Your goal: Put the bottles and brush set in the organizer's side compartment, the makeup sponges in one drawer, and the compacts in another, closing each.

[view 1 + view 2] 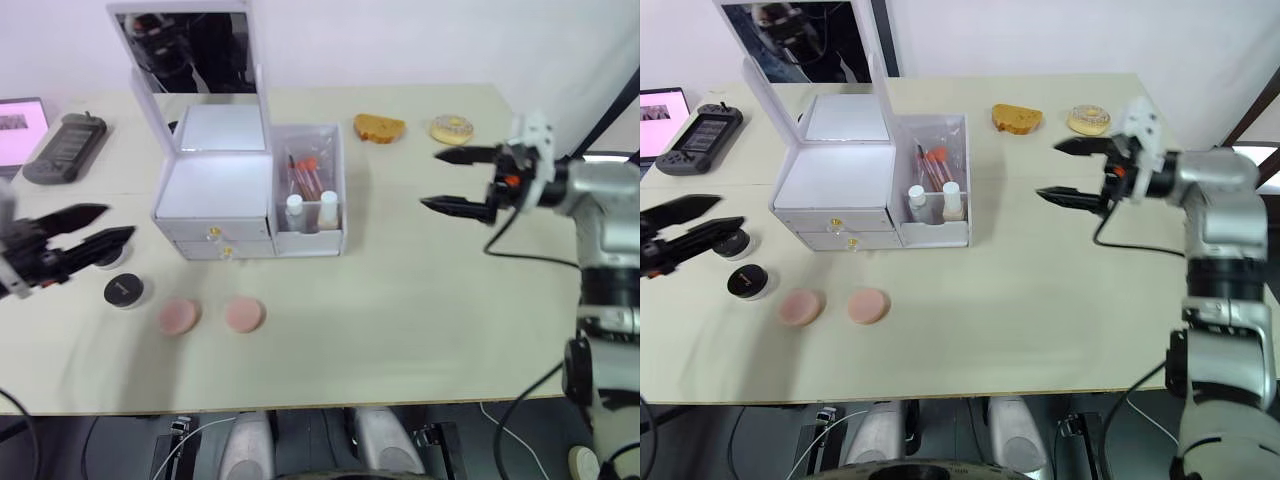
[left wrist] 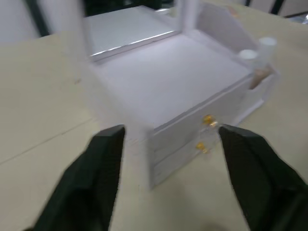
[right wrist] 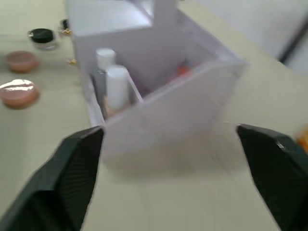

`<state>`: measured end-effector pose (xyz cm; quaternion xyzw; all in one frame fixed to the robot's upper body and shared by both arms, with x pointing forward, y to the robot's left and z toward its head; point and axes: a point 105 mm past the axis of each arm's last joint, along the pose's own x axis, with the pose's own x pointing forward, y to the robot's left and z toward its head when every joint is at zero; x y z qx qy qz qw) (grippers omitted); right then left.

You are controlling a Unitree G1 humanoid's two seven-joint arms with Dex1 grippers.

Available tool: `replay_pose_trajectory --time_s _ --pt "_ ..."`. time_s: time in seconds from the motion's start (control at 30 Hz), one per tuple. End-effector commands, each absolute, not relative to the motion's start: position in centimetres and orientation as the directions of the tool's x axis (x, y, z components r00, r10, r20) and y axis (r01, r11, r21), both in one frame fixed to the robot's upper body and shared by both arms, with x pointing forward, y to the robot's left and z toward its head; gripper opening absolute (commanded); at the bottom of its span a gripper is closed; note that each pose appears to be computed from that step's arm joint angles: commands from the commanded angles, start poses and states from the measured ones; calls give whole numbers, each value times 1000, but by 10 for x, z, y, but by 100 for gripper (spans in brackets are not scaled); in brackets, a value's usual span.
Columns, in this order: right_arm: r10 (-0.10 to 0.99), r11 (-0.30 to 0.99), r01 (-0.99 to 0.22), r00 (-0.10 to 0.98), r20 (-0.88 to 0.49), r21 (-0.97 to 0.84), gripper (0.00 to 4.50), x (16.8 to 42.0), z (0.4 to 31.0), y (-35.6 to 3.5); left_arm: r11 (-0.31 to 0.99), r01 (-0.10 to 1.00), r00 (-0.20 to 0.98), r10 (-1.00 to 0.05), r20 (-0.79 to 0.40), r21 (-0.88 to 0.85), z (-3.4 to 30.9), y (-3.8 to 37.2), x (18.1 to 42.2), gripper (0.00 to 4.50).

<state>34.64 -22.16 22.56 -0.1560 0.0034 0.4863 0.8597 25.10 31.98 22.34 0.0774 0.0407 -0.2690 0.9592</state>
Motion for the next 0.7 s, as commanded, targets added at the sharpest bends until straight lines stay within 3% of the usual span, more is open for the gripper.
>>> replay_pose_trajectory --time_s 0.03,0.23,0.4,0.57,0.7 --pt "792 553 -773 603 -92 -311 450 333 241 -246 880 433 901 -418 -114 195 220 358 241 446" --pt "674 688 -684 726 -137 -242 450 320 209 -290 923 337 939 -314 -142 186 196 398 226 446" --pt "642 718 -658 752 -151 -224 450 315 201 -299 937 302 949 -277 -152 176 185 413 217 446" --pt "674 695 -686 726 -138 -215 450 316 207 -286 937 304 950 -287 -120 170 190 407 218 446" --pt "772 599 -776 625 -117 -198 450 312 222 -247 930 341 940 -334 -77 133 192 380 216 446"
